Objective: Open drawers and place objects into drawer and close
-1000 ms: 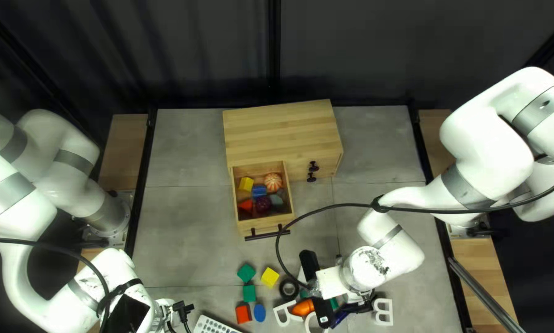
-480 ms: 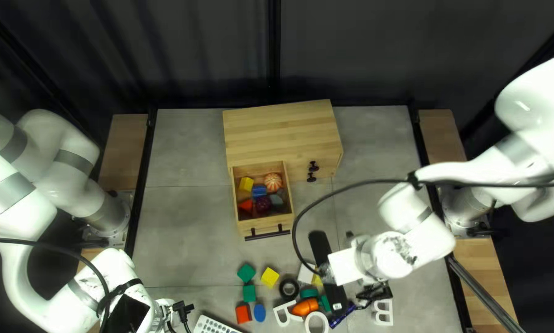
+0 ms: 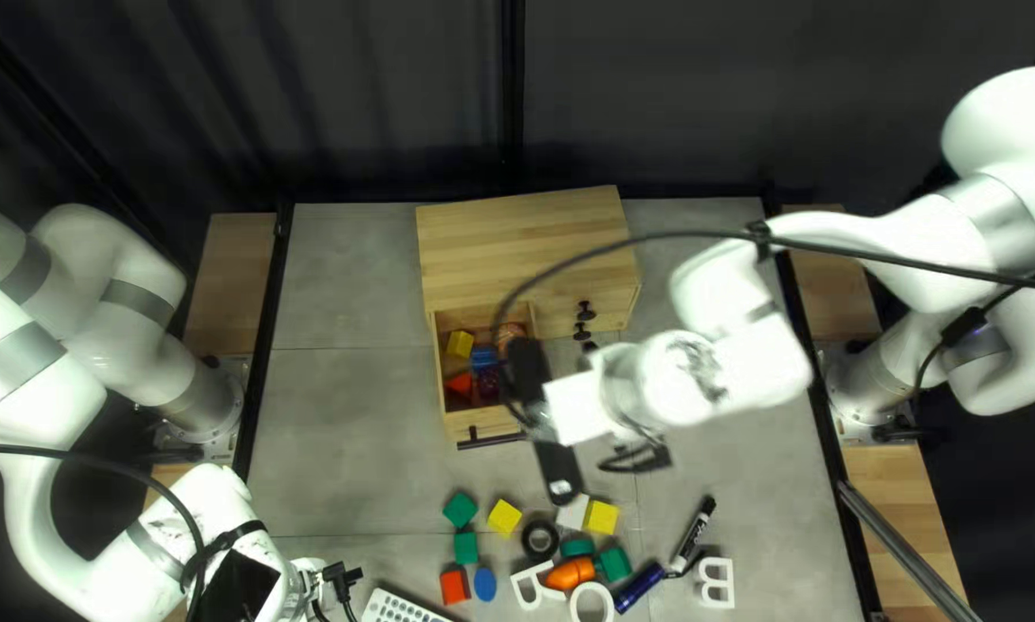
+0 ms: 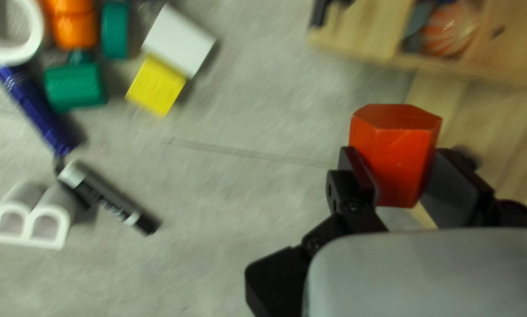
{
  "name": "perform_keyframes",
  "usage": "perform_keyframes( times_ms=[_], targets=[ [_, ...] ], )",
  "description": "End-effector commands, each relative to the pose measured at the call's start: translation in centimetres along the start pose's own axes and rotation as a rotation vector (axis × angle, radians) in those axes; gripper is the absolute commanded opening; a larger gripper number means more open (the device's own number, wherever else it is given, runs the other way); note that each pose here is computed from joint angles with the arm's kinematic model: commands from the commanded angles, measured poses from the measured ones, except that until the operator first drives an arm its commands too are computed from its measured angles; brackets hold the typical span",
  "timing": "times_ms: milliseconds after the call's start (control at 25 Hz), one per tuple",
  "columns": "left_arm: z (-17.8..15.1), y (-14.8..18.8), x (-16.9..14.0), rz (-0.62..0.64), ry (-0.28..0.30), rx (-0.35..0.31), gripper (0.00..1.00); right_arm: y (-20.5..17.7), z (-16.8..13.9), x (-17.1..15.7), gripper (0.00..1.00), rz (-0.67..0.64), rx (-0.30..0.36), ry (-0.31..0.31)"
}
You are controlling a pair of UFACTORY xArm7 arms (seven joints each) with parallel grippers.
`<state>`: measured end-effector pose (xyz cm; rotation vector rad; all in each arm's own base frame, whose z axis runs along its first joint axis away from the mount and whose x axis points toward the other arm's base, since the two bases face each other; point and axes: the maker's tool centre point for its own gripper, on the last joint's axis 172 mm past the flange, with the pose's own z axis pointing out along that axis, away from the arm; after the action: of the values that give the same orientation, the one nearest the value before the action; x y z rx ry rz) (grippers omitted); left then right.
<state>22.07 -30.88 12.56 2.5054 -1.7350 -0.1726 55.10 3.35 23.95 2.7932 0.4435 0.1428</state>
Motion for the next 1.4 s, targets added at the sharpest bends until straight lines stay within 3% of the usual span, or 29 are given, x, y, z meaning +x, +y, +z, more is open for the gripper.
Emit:
perform_keyframes(
  times_ms=[40, 80, 120, 160, 200, 360, 520, 760, 960, 1080, 1400],
  targets=[
    [0.0, 0.0, 0.0, 0.000, 0.000, 0.000, 1.00, 3.2, 2.3, 1.9, 0.04, -0.016, -0.011, -0.003],
    [0.0, 0.0, 0.0, 0.000, 0.000, 0.000, 1.00, 3.4, 2.9, 2.1, 0.12, -0.018, -0.008, -0.002],
    [0.0, 0.0, 0.0, 0.000, 0.000, 0.000, 1.00, 3.6, 3.4, 2.2, 0.67, -0.018, -0.006, -0.001],
    [0.0, 0.0, 0.0, 0.000, 0.000, 0.000, 1.00, 3.7, 4.0, 2.3, 0.77, -0.019, 0.000, 0.000],
    [0.0, 0.0, 0.0, 0.000, 0.000, 0.000, 1.00, 3.7, 4.2, 2.4, 1.00, -0.021, 0.003, 0.000],
    [0.0, 0.0, 0.0, 0.000, 0.000, 0.000, 1.00, 3.1, 3.5, 2.2, 1.00, -0.056, -0.002, 0.000],
    [0.0, 0.0, 0.0, 0.000, 0.000, 0.000, 1.00, 0.9, 0.8, 1.1, 1.00, -0.088, -0.004, -0.012],
    [0.0, 0.0, 0.0, 0.000, 0.000, 0.000, 1.00, -8.6, -2.6, -4.8, 1.00, -0.027, 0.004, -0.135],
    [0.0, 0.0, 0.0, 0.000, 0.000, 0.000, 1.00, -14.8, -1.9, -9.4, 1.00, 0.113, 0.016, -0.227],
    [0.0, 0.0, 0.0, 0.000, 0.000, 0.000, 1.00, -17.0, -0.7, -10.1, 1.00, 0.186, 0.028, -0.258],
    [0.0, 0.0, 0.0, 0.000, 0.000, 0.000, 1.00, -18.1, 0.5, -9.2, 1.00, 0.180, 0.036, -0.241]
  ],
)
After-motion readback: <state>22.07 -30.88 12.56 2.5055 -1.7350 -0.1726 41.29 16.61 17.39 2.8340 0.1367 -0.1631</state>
